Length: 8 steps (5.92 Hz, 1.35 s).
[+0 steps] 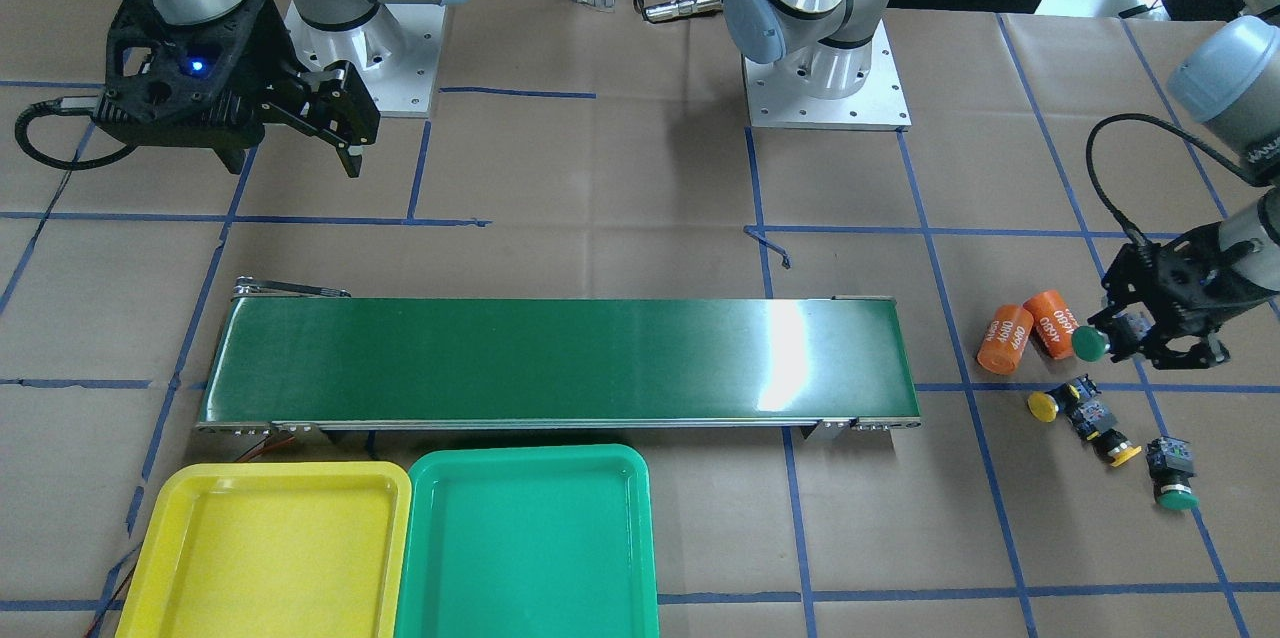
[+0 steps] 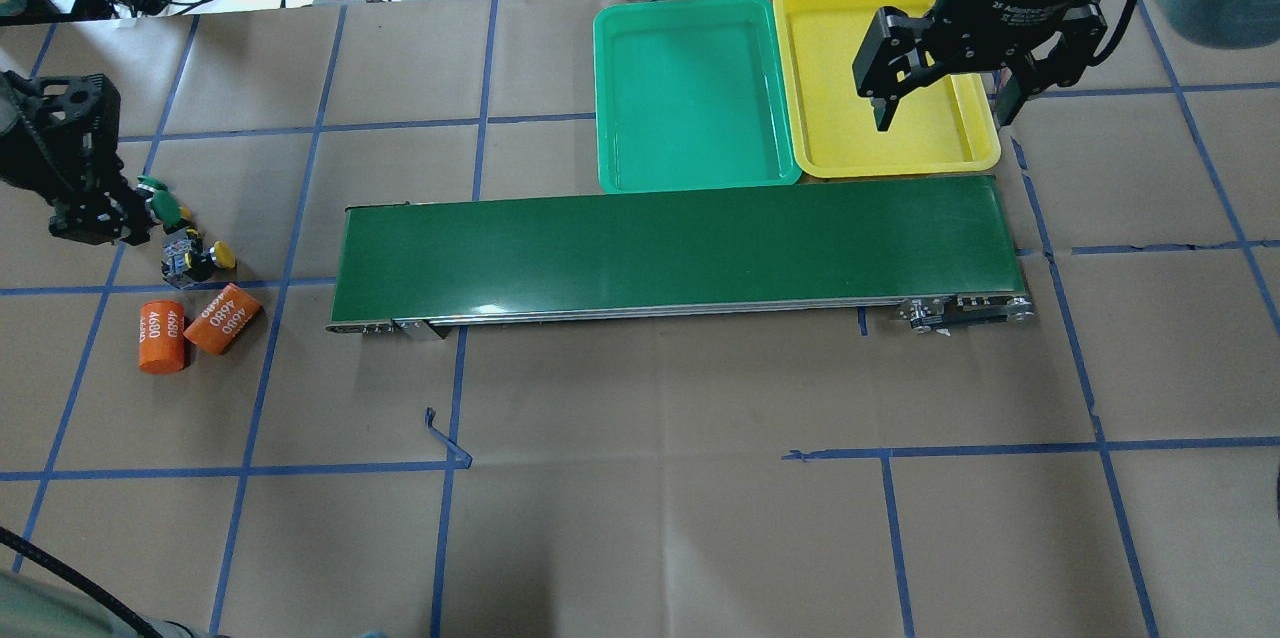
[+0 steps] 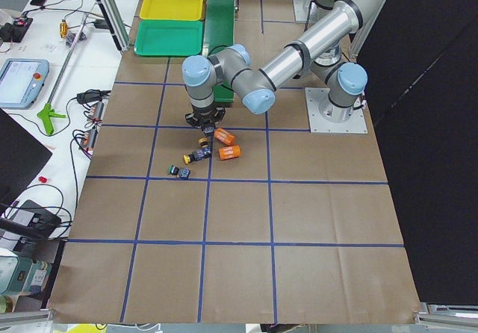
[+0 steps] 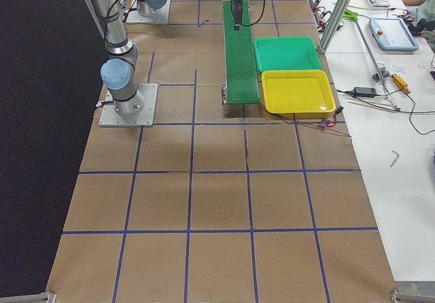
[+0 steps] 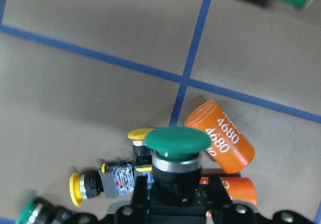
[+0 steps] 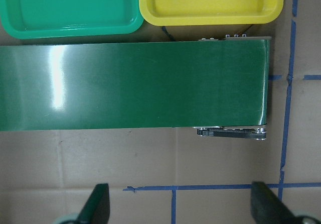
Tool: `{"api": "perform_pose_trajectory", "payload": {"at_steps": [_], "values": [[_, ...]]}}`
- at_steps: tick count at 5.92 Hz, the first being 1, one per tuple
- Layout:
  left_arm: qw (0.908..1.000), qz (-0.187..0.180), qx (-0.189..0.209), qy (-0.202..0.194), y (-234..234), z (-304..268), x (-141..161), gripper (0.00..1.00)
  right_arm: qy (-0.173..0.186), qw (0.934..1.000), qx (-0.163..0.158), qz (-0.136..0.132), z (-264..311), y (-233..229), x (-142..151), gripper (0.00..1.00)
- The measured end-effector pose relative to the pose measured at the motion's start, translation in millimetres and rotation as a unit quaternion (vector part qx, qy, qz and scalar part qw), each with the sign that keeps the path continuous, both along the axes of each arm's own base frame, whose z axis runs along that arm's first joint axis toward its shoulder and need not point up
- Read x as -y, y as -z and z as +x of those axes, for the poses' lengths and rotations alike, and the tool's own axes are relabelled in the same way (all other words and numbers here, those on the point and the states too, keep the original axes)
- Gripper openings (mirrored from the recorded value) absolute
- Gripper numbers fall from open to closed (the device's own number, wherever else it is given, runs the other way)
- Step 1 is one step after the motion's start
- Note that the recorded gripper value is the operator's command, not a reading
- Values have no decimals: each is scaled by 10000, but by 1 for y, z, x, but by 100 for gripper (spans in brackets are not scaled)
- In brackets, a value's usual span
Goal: Sort buttons by color to trays
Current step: 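Carry the green button onto the belt with the left gripper and release, then grasp an orange cylinder with left gripper while right gripper moves over belt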
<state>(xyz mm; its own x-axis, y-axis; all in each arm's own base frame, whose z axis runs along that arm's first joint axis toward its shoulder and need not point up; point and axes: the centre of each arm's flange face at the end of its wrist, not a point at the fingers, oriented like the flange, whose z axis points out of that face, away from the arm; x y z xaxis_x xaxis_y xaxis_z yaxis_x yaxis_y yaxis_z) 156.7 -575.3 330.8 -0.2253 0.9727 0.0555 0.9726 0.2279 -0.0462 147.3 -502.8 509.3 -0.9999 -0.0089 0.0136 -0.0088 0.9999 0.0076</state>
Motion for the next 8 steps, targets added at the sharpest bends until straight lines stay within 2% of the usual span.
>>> {"api": "perform_pose_trajectory", "payload": {"at_steps": [1,2,4,5,6,7,8], "values": [[9987,83,-19,494,-9,-68,13,0,-305,9995,1,25,1,2,-1,100],[9951,171,-46,971,-7,-134,19,0,-843,9964,11,81,1,7,-1,100],[9890,246,-32,1456,21,-233,13,0,-1973,9800,58,266,2,24,-4,100],[9874,143,7,1574,41,-256,6,4,-2541,9665,93,356,3,32,-4,100],[9872,126,18,1587,58,-265,-6,38,-3429,9383,148,425,7,38,-5,100],[9881,157,21,1531,71,-268,-18,91,-4522,8905,204,462,14,42,-7,100],[9890,185,26,1468,81,-267,-24,98,-5253,8488,270,537,19,53,-6,100]]}}
